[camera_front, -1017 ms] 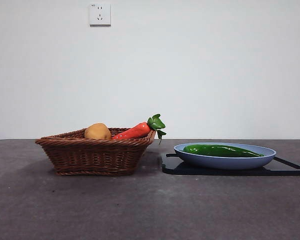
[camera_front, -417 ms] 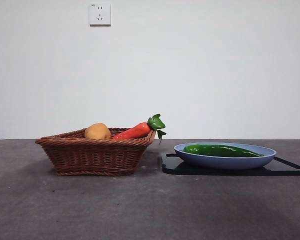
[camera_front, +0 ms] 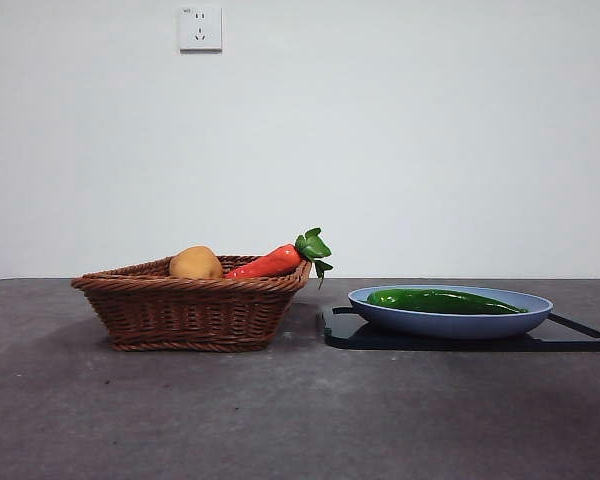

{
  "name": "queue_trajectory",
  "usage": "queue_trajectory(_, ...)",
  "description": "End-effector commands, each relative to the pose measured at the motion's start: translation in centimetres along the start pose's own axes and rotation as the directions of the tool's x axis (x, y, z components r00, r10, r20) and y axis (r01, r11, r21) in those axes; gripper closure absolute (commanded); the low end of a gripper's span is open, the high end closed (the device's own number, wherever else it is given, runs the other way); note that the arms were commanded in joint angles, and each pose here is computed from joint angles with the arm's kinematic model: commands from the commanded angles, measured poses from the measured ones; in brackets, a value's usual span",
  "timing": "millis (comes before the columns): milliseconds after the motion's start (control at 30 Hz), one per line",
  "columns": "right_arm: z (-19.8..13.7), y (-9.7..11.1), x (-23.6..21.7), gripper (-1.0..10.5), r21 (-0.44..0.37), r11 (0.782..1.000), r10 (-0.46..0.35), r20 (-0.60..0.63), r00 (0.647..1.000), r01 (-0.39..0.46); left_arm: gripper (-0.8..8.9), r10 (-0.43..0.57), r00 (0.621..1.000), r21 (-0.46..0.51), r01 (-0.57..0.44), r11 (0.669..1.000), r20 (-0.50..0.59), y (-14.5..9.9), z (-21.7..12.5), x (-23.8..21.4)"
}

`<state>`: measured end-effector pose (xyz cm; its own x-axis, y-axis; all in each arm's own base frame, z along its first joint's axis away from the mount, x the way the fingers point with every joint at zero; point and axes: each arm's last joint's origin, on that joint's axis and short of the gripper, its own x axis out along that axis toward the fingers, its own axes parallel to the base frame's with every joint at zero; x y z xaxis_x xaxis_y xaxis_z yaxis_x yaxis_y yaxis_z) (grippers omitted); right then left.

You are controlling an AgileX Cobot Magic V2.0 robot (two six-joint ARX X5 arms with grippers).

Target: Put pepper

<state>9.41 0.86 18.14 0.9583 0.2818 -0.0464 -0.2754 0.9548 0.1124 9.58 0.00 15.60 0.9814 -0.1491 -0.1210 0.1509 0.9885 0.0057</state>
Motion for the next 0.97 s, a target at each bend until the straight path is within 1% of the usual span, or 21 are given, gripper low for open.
queue_trajectory(33,-0.7,-0.1,0.1,9.4,0.011,1.0,-0.001,0.006,1.0,0.001,8.05,0.002,1.0,-0.007,-0.002,1.0,0.001,0.0,-0.3,0.1)
queue_trajectory(233,-2.1,-0.3,0.2,9.4,0.036,0.999,-0.001,-0.025,1.0,0.002,8.05,0.002,1.0,-0.006,-0.002,1.0,0.001,0.0,-0.3,0.1)
queue_trajectory(400,-3.0,-0.4,0.2,9.4,0.066,0.998,-0.007,-0.103,0.995,0.014,8.05,0.002,1.0,-0.006,-0.002,1.0,0.001,0.0,-0.3,0.1)
queue_trajectory(967,-2.9,-0.3,0.2,9.4,0.066,0.998,-0.005,-0.09,0.996,0.011,8.05,0.002,1.0,-0.006,-0.002,1.0,0.001,0.0,-0.3,0.1)
